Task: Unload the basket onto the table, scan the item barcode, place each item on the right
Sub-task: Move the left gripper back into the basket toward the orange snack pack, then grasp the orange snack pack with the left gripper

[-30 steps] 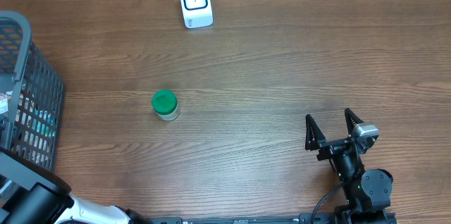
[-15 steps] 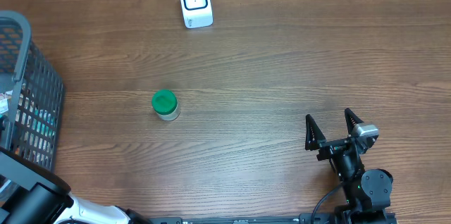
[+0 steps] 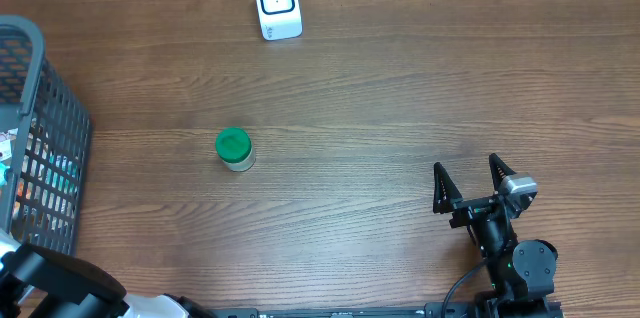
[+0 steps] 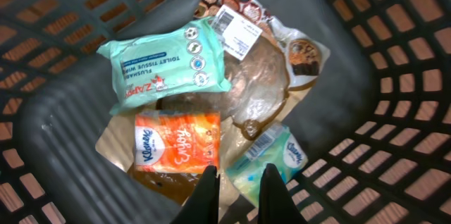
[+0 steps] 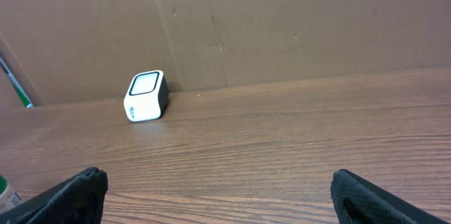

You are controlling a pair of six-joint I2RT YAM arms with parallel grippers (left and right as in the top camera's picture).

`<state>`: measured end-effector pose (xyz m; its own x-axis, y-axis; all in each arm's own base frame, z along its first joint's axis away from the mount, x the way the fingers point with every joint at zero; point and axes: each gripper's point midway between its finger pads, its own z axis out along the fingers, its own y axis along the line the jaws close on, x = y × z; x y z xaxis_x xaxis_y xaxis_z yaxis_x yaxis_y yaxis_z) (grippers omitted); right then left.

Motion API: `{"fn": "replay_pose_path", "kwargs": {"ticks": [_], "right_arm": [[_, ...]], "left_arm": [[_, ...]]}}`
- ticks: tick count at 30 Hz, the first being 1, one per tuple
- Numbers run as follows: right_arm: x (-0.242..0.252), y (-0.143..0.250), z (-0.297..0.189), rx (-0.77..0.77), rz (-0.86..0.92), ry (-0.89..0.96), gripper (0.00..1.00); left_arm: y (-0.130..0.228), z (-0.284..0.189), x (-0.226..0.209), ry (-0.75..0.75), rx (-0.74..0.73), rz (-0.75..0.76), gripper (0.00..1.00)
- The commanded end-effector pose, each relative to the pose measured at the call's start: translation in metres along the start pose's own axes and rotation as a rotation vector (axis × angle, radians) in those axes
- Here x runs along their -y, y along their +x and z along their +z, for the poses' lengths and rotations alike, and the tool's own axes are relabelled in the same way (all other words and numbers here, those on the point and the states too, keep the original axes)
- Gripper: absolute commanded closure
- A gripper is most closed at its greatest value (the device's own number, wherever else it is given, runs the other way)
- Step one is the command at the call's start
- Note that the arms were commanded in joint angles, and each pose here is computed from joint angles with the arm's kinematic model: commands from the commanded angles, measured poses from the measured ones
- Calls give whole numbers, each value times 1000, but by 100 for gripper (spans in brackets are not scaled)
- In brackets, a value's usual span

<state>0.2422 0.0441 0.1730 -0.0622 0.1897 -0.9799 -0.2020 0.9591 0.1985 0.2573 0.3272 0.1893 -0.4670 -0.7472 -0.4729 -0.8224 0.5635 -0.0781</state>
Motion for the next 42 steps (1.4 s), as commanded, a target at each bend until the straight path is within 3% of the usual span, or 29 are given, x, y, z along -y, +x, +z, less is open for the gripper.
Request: {"fn": "replay_pose_path", "kwargs": {"ticks": [1, 2, 5, 7, 30, 40, 42], "right_arm": [[1, 2, 0, 5, -2, 4, 0], [1, 2, 0, 5, -2, 4, 0], [1, 2, 0, 5, -2, 4, 0], [1, 2, 0, 5, -2, 4, 0], [1, 2, 0, 5, -2, 4, 0], [1, 2, 0, 5, -2, 4, 0], [1, 2, 0, 5, -2, 4, 0]], "left_arm": [[0, -3, 0, 5, -6, 45, 66], [6, 1, -6, -29, -29, 49, 53], [25, 15, -21, -101, -87, 47, 35], [33, 24, -24, -111, -110, 40, 31], [46, 101, -29, -106, -97, 223, 28], [66, 125, -34, -111, -179, 230, 35], [70, 130, -34, -112, -198, 231, 43]]}}
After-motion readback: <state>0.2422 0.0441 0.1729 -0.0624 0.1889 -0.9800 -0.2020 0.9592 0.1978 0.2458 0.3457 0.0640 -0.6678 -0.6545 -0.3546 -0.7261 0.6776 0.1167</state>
